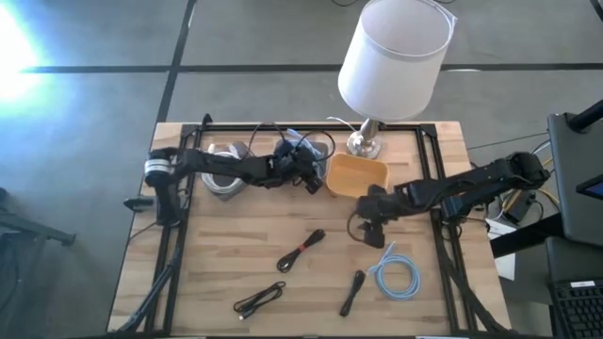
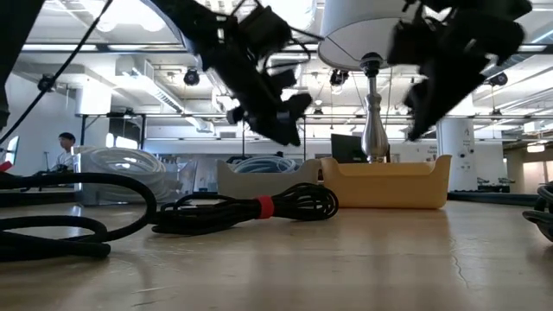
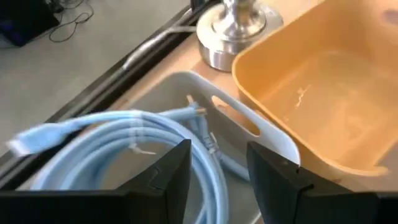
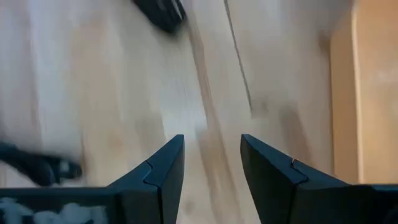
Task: Pick & Place USB Port
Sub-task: Put the blue HDMI cable into the gray bin
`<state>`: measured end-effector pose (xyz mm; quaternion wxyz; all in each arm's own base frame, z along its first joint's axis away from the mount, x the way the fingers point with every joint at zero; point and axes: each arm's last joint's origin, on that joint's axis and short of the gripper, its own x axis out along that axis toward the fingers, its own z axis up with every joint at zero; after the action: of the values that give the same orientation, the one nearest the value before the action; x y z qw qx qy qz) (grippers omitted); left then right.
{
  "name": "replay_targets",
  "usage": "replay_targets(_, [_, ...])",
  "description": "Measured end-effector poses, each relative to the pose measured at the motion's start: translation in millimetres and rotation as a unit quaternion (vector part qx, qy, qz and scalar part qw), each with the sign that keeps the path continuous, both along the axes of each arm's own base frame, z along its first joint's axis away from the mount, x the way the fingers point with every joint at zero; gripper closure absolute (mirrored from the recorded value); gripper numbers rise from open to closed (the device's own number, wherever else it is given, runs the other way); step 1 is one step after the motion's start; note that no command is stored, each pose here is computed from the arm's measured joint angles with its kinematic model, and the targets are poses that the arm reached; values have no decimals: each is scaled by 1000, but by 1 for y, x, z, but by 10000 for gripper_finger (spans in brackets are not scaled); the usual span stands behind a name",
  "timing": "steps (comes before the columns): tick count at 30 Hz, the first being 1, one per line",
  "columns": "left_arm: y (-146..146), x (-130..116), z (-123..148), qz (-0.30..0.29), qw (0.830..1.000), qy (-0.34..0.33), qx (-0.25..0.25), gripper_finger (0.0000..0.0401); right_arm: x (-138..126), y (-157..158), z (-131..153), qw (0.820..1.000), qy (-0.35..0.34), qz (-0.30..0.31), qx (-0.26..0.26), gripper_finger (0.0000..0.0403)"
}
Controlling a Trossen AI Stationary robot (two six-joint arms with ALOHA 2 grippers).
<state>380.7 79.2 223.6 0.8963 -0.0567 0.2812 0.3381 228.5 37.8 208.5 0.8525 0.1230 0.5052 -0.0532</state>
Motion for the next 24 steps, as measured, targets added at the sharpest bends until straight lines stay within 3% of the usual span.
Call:
replay_targets(4, [-5,-10,26,-4,999,-33,6,249,-17,15,-6,996,80,-24,22,248])
replay_targets(7, [-8,-19,37,-6,999,-44,7,250,-27,30,-8,989,126,-32,68,248])
replay_targets(14, [-11,-31,39,-6,999,-45,6,250,-50,74,-13,984,151,19,89,248])
replay_targets(24, [-11,-32,33,-5,999,-37,3,250,-90,89,-48,961,217,-139,97,248])
